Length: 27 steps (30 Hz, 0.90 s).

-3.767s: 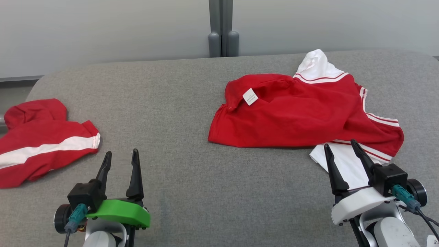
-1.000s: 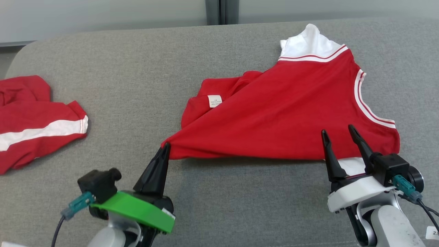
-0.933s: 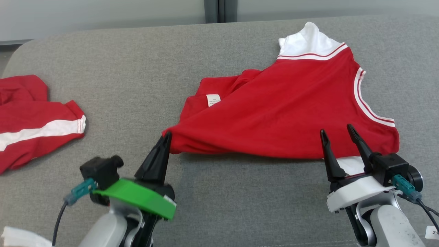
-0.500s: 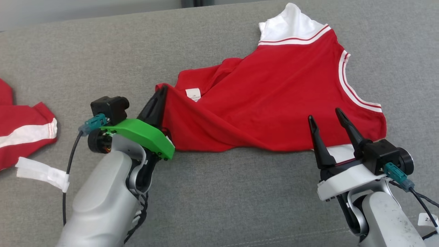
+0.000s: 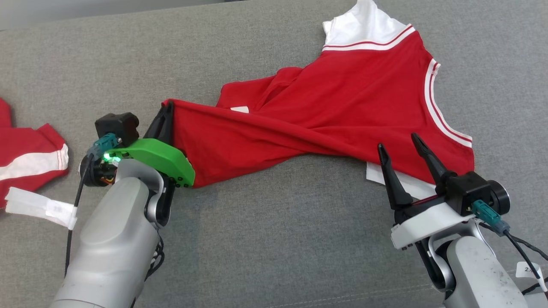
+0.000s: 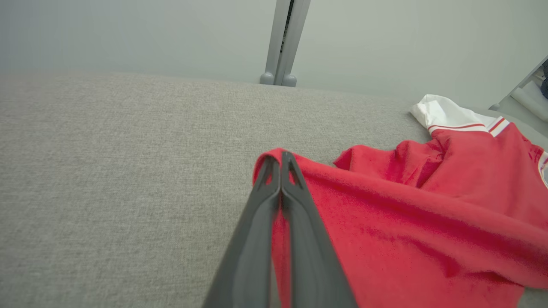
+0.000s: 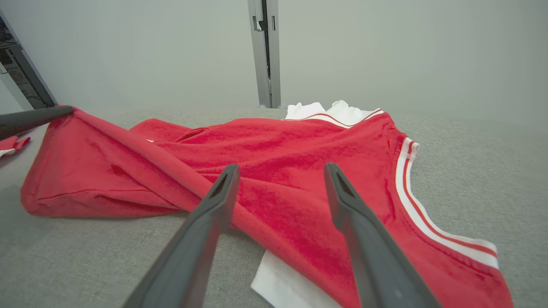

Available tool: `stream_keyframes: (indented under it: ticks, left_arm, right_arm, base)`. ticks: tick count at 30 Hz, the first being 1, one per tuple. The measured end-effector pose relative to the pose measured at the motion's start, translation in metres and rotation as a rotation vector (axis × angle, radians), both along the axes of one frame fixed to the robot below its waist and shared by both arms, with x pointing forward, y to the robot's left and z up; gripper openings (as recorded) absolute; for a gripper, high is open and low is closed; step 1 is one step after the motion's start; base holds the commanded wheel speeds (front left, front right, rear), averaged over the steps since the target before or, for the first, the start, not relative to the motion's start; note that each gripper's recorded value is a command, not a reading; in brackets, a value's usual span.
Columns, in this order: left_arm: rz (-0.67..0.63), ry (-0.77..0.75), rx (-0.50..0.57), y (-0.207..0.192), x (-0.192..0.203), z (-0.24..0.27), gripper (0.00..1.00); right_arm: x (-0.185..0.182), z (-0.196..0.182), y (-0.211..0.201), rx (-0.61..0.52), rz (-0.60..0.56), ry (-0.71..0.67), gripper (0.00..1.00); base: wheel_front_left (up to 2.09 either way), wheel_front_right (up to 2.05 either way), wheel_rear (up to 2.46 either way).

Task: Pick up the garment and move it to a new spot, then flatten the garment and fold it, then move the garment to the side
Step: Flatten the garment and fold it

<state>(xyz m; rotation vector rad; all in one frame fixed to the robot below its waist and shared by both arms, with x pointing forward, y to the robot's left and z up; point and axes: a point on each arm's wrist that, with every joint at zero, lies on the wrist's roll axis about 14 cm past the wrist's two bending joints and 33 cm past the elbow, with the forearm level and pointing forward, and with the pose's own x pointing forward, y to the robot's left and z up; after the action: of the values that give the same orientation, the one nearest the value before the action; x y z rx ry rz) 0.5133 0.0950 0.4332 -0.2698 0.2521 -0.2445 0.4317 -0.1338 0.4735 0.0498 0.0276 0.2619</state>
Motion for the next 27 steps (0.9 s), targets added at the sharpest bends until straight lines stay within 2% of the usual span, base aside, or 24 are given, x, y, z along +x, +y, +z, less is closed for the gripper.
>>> stream_keyframes:
  ticks: [3,7,8,9,15,27]
  left_arm:
    - [0.003,-0.05,0.016,0.003,0.006,0.015,0.0]
    - [-0.002,-0.035,0.053,0.004,0.003,0.009,0.02]
    - [-0.005,-0.028,0.057,0.004,0.002,0.007,0.6]
    - [-0.008,-0.028,0.06,0.003,0.002,0.006,1.0]
    - [0.014,-0.086,0.018,0.004,0.004,0.026,1.0]
    - [0.163,-0.269,-0.04,0.05,-0.051,0.067,1.0]
  right_arm:
    - [0.002,0.004,0.006,0.001,0.018,-0.012,1.0]
    - [0.002,0.007,0.009,0.003,0.029,-0.017,1.0]
    - [0.001,0.007,0.009,0.004,0.028,-0.017,1.0]
    - [0.001,0.007,0.008,0.004,0.027,-0.017,1.0]
    - [0.002,0.009,0.001,0.005,0.005,-0.022,1.0]
    - [-0.006,0.023,-0.009,0.007,-0.028,-0.051,1.0]
  base:
    - [0.0,0.0,0.0]
    - [0.0,0.0,0.0]
    - [0.0,0.0,0.0]
    - [0.0,0.0,0.0]
    - [0.0,0.0,0.0]
    - [0.0,0.0,0.0]
